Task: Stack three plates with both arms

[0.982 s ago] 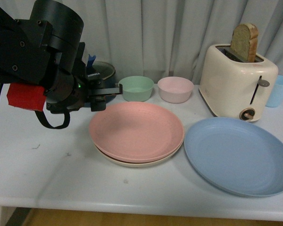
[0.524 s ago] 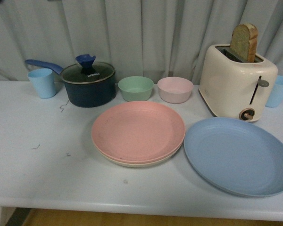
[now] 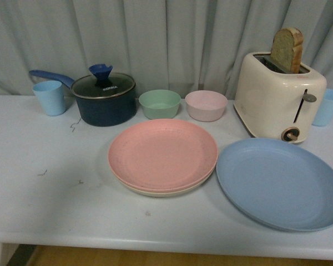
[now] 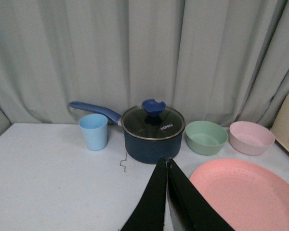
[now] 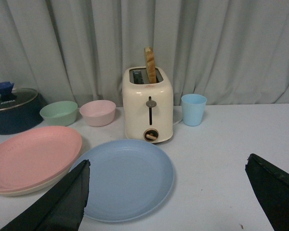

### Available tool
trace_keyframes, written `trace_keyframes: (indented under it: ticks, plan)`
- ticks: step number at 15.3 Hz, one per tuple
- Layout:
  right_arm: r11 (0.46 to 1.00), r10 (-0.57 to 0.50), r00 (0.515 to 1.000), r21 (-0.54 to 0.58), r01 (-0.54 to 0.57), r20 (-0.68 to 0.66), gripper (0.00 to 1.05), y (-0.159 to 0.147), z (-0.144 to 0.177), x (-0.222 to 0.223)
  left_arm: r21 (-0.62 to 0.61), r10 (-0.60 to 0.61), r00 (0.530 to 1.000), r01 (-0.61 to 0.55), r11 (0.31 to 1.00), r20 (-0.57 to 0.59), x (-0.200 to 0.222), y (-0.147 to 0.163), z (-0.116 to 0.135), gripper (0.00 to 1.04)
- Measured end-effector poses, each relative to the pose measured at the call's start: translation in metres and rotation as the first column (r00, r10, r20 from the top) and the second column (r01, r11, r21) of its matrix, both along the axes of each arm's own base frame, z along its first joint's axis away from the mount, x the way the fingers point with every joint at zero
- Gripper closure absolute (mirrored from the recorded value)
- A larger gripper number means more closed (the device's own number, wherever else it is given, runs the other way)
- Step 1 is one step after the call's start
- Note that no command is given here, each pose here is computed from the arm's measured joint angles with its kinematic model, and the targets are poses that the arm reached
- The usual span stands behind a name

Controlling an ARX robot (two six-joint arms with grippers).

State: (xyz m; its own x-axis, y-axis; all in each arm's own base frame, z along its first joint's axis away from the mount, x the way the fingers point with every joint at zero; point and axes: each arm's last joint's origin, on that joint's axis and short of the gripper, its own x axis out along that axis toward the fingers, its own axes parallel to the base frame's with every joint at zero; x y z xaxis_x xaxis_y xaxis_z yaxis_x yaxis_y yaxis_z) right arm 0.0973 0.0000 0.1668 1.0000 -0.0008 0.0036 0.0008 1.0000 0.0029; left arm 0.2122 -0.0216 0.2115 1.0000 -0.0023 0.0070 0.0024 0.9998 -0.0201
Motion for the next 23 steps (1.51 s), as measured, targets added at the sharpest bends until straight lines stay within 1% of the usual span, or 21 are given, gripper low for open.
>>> trace_keyframes:
  ticks: [1, 2, 3, 5, 7, 10, 11, 12, 15, 23]
  plan:
    - [1.0, 0.0, 1.0, 0.0, 0.0, 0.0, 0.06, 0.0, 0.0, 0.0, 0.006, 0.011, 1.0, -0.011, 1.0, -0.018, -0.019, 0.008, -0.014, 1.03]
    - [1.0, 0.0, 1.0, 0.0, 0.0, 0.0, 0.06, 0.0, 0.0, 0.0, 0.007, 0.005, 1.0, -0.005, 1.0, -0.028, -0.029, 0.01, -0.021, 1.03]
    - [1.0, 0.0, 1.0, 0.0, 0.0, 0.0, 0.06, 0.0, 0.0, 0.0, 0.006, -0.016, 1.0, 0.016, 1.0, -0.013, -0.037, 0.016, -0.022, 1.03]
    - [1.0, 0.0, 1.0, 0.0, 0.0, 0.0, 0.06, 0.0, 0.0, 0.0, 0.005, 0.024, 1.0, -0.024, 1.0, -0.009, -0.045, 0.023, -0.026, 1.03]
    - [1.0, 0.0, 1.0, 0.0, 0.0, 0.0, 0.06, 0.0, 0.0, 0.0, 0.006, 0.001, 1.0, -0.001, 1.0, -0.022, -0.057, 0.021, -0.033, 1.03]
    - [1.0, 0.0, 1.0, 0.0, 0.0, 0.0, 0.06, 0.0, 0.0, 0.0, 0.006, 0.002, 1.0, -0.001, 1.0, -0.016, -0.069, 0.021, -0.037, 1.03]
    - [1.0, 0.0, 1.0, 0.0, 0.0, 0.0, 0.06, 0.0, 0.0, 0.0, 0.006, 0.002, 1.0, -0.002, 1.0, 0.002, -0.072, 0.021, -0.039, 1.03]
    - [1.0, 0.0, 1.0, 0.0, 0.0, 0.0, 0.06, 0.0, 0.0, 0.0, 0.006, 0.001, 1.0, -0.001, 1.0, -0.024, -0.076, 0.021, -0.047, 1.03]
    - [1.0, 0.0, 1.0, 0.0, 0.0, 0.0, 0.06, 0.0, 0.0, 0.0, 0.006, 0.002, 1.0, -0.002, 1.0, 0.003, -0.083, 0.021, -0.042, 1.03]
    - [1.0, 0.0, 1.0, 0.0, 0.0, 0.0, 0.06, 0.0, 0.0, 0.0, 0.006, 0.002, 1.0, -0.002, 1.0, 0.002, -0.097, 0.021, -0.042, 1.03]
